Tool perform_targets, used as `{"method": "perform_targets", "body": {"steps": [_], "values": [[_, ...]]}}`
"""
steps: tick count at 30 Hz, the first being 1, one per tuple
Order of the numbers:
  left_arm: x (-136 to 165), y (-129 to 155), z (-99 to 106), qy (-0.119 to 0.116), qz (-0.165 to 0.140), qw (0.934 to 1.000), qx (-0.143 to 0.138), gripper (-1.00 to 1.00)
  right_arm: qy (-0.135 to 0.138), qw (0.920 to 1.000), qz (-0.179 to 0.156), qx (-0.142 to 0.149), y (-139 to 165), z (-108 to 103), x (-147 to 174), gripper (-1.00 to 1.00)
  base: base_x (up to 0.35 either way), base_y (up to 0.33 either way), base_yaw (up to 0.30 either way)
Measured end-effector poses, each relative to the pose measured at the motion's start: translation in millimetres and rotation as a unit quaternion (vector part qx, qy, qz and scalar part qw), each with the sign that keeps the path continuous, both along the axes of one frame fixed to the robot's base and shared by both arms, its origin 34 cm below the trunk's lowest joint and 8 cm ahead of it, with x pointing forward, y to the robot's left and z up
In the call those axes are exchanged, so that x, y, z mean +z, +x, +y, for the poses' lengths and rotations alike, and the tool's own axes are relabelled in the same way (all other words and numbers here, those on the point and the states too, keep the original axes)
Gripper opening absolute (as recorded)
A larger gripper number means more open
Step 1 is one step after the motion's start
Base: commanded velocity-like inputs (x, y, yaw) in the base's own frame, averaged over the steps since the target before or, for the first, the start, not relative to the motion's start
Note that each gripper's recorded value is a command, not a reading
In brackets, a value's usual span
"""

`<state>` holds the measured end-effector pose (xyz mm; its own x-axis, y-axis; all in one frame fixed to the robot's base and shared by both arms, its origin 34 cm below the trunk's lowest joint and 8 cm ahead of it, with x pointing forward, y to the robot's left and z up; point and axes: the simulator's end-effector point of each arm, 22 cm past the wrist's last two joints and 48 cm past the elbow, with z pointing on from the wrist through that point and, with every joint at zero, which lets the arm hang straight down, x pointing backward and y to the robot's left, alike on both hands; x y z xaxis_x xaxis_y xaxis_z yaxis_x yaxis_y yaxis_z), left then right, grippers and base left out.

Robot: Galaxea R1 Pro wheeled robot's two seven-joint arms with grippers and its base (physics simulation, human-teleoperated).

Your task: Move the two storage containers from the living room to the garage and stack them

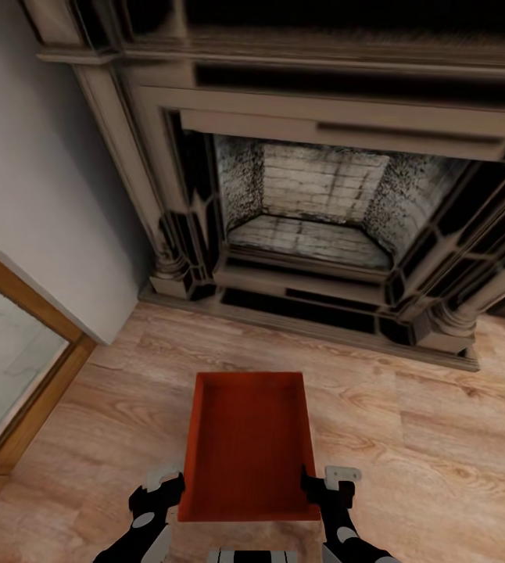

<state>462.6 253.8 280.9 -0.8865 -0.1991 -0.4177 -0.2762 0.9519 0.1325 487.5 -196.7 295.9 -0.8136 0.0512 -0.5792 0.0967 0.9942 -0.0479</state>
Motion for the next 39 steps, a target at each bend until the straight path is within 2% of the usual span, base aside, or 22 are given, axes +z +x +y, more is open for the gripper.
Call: {"method": "perform_targets", "body": {"steps": [5,17,19,22,24,35,37,39], "values": [[-0.1,0.1,-0.6,0.0,0.0,1.0,0.0,1.0,-0.001,1.0,0.002,0.0,-0.7,-0.7,-0.6,1.0,0.247,0.0,0.0],[-0.4,-0.2,0.0,0.0,0.001,1.0,0.0,1.0,0.0,1.0,0.003,0.0,-1.0,0.0,-1.0,1.0,0.01,0.0,0.0],[-2.9,-6.6,-1.2,-0.002,0.014,0.9999,-0.002,1.0,-0.001,0.9999,0.011,0.003,-3.9,1.2,-3.0,1.0,0.0,0.0,0.0],[-12.3,-33.3,-5.7,-0.011,0.073,0.9972,-0.011,1.0,-0.007,0.9981,0.057,0.022,-20.0,4.0,-13.1,1.0,0.0,0.0,0.0],[-14.0,-38.9,-6.9,-0.013,0.086,0.9961,-0.013,1.0,-0.008,0.9974,0.066,0.026,-23.3,4.3,-15.0,1.0,0.0,0.0,0.0],[-15.8,-46.1,-8.6,-0.016,0.102,0.9945,-0.017,1.0,-0.009,0.9966,0.076,0.031,-26.7,4.4,-17.0,1.0,0.0,0.0,0.0],[-16.1,-46.9,-9.7,-0.017,0.104,0.9942,-0.02,1.0,-0.009,0.9964,0.079,0.031,-27.7,4.3,-17.5,1.0,0.0,0.0,0.0],[-16.5,-47.9,-14.1,-0.018,0.108,0.9933,-0.035,1.0,-0.009,0.9962,0.082,0.03,-28.7,4.2,-18.0,1.0,0.0,0.0,0.0]]}}
